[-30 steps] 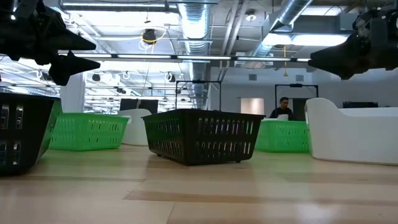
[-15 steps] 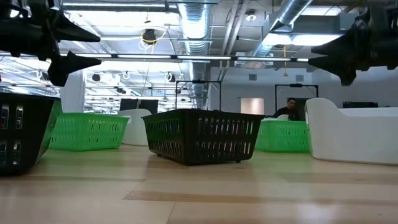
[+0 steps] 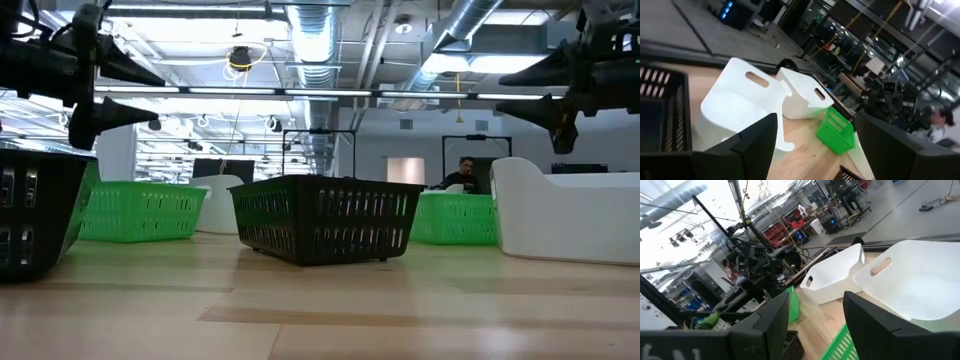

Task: Stack baskets by color
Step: Stack the bottom white bin on the top right white bin

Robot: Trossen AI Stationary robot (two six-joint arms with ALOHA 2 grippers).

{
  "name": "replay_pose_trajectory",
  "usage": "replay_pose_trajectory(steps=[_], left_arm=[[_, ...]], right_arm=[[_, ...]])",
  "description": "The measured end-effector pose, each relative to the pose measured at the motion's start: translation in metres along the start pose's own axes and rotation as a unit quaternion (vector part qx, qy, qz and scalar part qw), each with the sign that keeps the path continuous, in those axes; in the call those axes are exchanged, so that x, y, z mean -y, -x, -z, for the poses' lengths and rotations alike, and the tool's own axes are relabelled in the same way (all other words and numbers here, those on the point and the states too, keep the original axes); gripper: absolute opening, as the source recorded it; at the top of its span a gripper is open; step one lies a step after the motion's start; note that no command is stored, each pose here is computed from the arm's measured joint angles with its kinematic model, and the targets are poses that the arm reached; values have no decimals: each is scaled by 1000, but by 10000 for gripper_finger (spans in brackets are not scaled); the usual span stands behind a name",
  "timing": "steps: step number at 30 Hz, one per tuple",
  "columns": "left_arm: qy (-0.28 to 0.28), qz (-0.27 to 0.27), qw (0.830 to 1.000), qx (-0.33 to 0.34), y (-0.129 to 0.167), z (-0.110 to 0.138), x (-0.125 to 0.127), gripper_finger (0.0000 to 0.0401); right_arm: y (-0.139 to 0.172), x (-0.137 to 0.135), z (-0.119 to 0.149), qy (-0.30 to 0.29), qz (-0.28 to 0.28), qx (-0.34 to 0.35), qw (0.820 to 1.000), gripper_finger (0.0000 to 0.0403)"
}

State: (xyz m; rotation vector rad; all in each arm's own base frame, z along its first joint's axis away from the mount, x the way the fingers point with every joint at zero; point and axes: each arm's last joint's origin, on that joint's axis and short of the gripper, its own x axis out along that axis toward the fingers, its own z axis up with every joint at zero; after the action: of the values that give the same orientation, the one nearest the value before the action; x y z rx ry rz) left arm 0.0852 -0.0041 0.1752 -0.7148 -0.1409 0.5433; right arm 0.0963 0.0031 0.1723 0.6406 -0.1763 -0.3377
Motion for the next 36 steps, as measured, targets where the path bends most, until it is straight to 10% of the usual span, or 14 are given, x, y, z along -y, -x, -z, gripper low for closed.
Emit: replay_pose_trajectory(steps=[7, 12, 16, 21, 36], left_arm=[[37, 2, 999, 26, 0, -4, 3, 256], [16, 124, 988, 96, 6, -33, 25, 256], [29, 208, 971, 113, 14, -62, 45, 256], [-34, 159, 985, 55, 11, -83, 70, 256], [-137, -49, 988, -44, 9, -154, 122, 256]], right_arm=[[2, -13, -19, -49, -44, 42, 997, 211], [16, -43, -73, 6, -104, 96, 990, 211], [21, -60, -106, 69, -31, 56, 996, 211], [11, -75, -121, 132, 100, -61, 984, 211], [-39, -109, -119, 152, 304, -446, 828, 211]])
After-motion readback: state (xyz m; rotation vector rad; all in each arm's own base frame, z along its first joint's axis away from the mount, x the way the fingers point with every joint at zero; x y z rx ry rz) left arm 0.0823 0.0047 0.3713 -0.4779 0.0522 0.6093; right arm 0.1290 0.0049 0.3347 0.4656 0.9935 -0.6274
